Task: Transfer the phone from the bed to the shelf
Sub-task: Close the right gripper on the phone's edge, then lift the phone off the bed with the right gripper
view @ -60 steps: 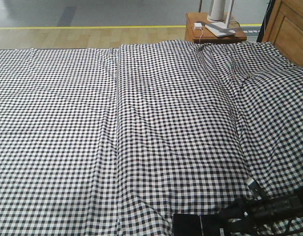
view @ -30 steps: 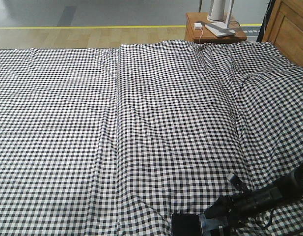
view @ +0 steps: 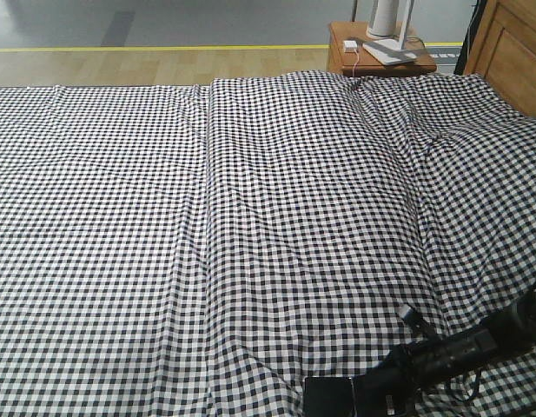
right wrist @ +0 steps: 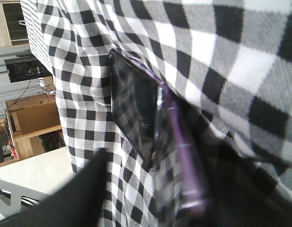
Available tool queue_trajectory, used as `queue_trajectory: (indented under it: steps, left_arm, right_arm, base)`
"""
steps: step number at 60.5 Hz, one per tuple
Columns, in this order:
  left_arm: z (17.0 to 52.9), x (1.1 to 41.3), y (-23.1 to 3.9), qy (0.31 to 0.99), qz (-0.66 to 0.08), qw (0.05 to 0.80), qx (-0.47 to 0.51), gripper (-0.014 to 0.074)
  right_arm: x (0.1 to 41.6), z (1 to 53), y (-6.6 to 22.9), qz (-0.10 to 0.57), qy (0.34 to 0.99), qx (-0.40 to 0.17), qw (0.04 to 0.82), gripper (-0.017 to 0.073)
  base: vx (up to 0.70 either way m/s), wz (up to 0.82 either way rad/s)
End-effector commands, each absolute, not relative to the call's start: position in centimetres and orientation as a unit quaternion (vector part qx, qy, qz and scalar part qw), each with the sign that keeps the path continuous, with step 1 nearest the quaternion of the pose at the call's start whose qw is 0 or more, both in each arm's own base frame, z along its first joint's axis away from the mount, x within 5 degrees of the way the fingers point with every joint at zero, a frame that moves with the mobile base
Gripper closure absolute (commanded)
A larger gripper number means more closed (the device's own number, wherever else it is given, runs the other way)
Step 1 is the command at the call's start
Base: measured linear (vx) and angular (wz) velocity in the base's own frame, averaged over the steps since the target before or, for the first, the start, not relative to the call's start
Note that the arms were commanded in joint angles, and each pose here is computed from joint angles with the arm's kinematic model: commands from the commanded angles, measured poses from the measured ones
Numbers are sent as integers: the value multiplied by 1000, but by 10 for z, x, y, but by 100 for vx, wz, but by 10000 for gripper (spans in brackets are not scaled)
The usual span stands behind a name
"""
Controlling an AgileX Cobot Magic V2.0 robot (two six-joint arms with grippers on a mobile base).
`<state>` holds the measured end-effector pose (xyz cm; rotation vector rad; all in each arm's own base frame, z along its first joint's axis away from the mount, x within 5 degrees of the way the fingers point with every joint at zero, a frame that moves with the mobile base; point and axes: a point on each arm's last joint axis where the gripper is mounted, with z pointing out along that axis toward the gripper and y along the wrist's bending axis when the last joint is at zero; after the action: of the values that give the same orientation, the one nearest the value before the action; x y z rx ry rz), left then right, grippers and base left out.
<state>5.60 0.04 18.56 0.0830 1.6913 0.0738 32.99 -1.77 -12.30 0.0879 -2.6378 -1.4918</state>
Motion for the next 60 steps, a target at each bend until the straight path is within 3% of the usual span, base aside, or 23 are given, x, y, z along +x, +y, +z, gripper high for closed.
queue_trajectory:
  steps: [1,6,29,43,60]
  left_arm:
    - [201,55,0,711,29,702,34,593]
    - [201,55,0,711,29,702,34,593]
    - [201,55,0,711,29,702,34,593]
    - [201,55,0,711,29,702,34,593]
    - [201,55,0,711,29,702,34,593]
  right_arm:
    - [342,-96,-15,-534,-843,46,40,438]
    - [341,-96,-15,-538,-840,47,42,575]
    - [350,-70,-18,-539,-839,54,44,567]
    - [370,-8,-24,-511,-855,85,2,565]
    - [346,66,-17,-499,-854,136,-49,561]
  base:
    - [0,0]
    - [0,0]
    - [0,0]
    - [0,0]
    - [0,0]
